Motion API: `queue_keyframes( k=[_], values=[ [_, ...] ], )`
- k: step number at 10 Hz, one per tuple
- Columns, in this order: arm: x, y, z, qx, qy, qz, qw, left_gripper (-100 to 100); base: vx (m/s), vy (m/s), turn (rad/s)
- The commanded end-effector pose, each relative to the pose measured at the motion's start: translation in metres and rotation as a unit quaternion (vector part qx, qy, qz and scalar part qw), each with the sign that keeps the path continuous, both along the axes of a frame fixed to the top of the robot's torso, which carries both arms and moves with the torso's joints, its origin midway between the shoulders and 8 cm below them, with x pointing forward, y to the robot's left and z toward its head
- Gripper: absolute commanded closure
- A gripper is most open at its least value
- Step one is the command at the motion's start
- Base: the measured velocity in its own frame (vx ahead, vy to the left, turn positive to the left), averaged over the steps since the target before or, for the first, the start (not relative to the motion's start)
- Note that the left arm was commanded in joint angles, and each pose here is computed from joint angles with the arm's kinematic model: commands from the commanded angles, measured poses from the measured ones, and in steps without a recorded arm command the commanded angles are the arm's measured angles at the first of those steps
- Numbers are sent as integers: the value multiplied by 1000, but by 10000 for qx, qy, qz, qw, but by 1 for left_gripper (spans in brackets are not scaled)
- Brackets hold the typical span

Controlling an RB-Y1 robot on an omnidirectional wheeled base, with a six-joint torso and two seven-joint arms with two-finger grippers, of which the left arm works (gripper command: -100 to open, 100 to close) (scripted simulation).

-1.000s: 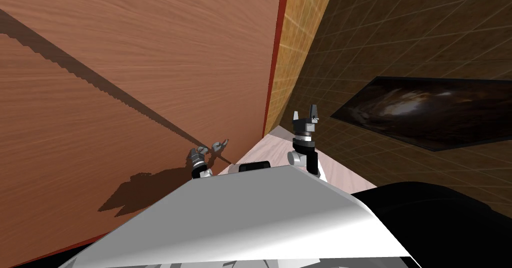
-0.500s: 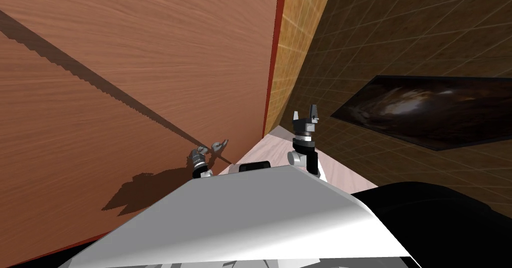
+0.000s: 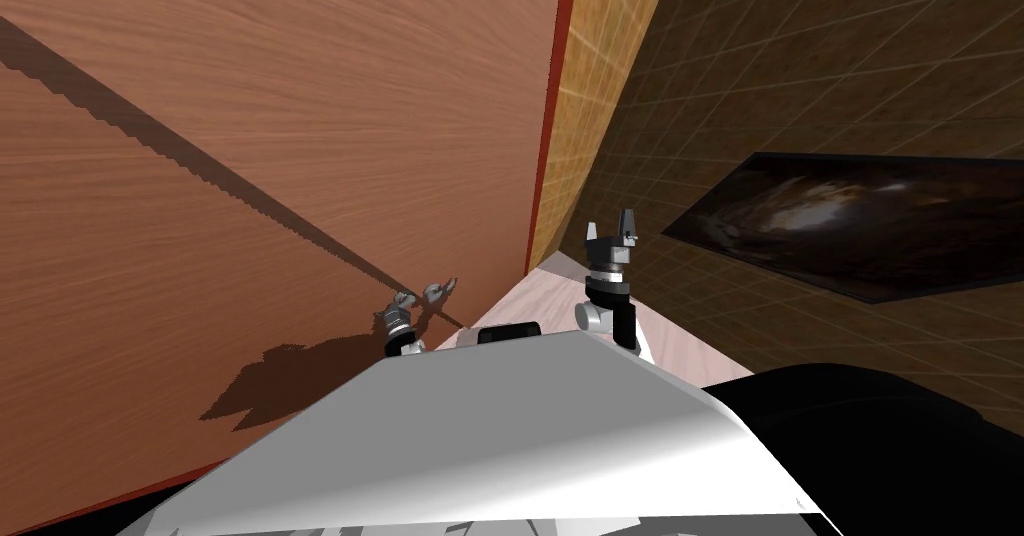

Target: Pull the door open

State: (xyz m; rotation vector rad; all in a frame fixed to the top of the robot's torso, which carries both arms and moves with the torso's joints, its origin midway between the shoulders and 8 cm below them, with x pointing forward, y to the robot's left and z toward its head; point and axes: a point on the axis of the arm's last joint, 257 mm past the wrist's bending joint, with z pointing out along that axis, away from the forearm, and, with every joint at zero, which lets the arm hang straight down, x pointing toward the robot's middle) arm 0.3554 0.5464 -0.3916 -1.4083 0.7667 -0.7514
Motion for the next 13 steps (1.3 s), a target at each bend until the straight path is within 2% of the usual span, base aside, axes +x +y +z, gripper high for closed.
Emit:
queue_keyframes(
  k=[1,2,3,4,5,6,7,8,9,10,11,13],
  values=[
    [2,0,2,11,-29,-10,10000,100,0,0,0],
    [2,0,2,11,-29,-10,10000,100,0,0,0],
    [-20,22,0,61,85,175,9998,100,-124,24,137],
    [-20,22,0,61,85,175,9998,100,-127,26,73],
    [-29,31,0,92,126,239,9996,100,-109,3,133],
    [-22,33,11,169,5,211,9996,100,-98,-13,71],
    [-20,33,15,196,-37,201,9996,100,-56,-8,0],
    [-27,32,4,120,81,229,9996,100,-9,1,-6],
    [-39,42,0,129,175,295,9993,100,-54,-22,135],
    [-42,38,-15,-5,313,323,9990,100,-88,-16,166],
    [-29,32,-7,40,188,188,9996,-100,-133,-54,4],
    [-19,24,-6,-1,164,61,9998,-100,-168,-96,-64]
  ],
)
